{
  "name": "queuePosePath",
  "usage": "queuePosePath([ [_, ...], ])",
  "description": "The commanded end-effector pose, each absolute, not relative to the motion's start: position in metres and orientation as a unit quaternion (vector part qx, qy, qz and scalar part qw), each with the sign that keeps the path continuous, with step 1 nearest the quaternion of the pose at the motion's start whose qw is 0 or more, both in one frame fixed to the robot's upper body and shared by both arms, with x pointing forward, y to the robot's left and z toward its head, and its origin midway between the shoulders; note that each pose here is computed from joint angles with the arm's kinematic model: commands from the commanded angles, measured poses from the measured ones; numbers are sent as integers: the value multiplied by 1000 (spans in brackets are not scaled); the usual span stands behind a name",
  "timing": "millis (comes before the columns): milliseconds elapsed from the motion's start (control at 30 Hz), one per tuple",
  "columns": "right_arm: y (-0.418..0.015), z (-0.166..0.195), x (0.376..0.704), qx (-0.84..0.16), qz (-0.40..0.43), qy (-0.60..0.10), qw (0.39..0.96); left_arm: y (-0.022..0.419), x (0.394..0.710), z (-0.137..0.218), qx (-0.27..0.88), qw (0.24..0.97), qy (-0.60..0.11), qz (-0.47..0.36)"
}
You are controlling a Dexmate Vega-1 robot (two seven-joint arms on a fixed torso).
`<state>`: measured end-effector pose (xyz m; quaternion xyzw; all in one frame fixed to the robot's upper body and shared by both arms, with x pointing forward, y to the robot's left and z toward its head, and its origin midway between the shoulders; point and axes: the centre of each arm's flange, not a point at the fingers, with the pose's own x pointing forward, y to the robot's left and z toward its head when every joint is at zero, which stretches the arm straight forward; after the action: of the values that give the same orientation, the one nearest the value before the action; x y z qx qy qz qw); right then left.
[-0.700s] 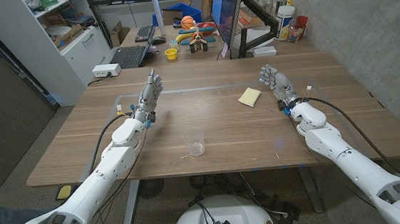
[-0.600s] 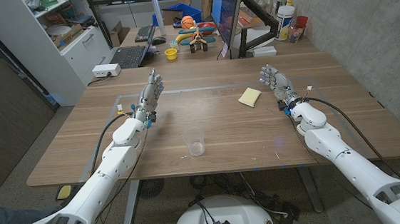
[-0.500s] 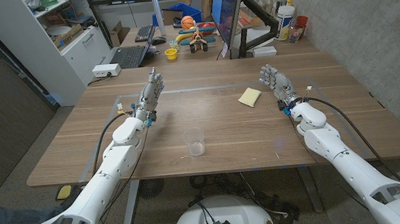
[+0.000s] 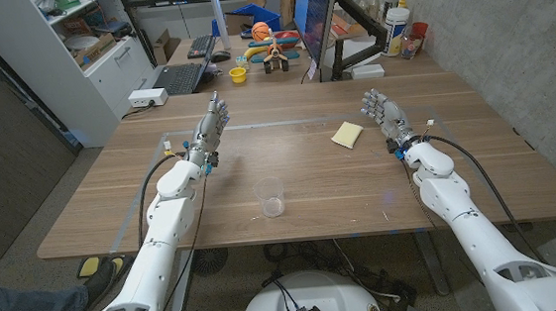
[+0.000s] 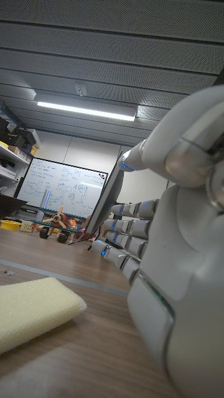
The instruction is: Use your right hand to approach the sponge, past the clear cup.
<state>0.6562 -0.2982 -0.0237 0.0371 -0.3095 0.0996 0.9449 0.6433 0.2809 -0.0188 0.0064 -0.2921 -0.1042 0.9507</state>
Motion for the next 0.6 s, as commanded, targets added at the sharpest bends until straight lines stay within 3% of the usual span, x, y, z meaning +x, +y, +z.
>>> queuePosePath([
  [33, -295, -28, 656, 6, 101, -307, 946, 286, 639, -21, -6, 953, -289, -94],
  [600, -294, -30, 658, 10, 106, -321, 941, 285, 636, -27, -5, 954, -283, -94],
])
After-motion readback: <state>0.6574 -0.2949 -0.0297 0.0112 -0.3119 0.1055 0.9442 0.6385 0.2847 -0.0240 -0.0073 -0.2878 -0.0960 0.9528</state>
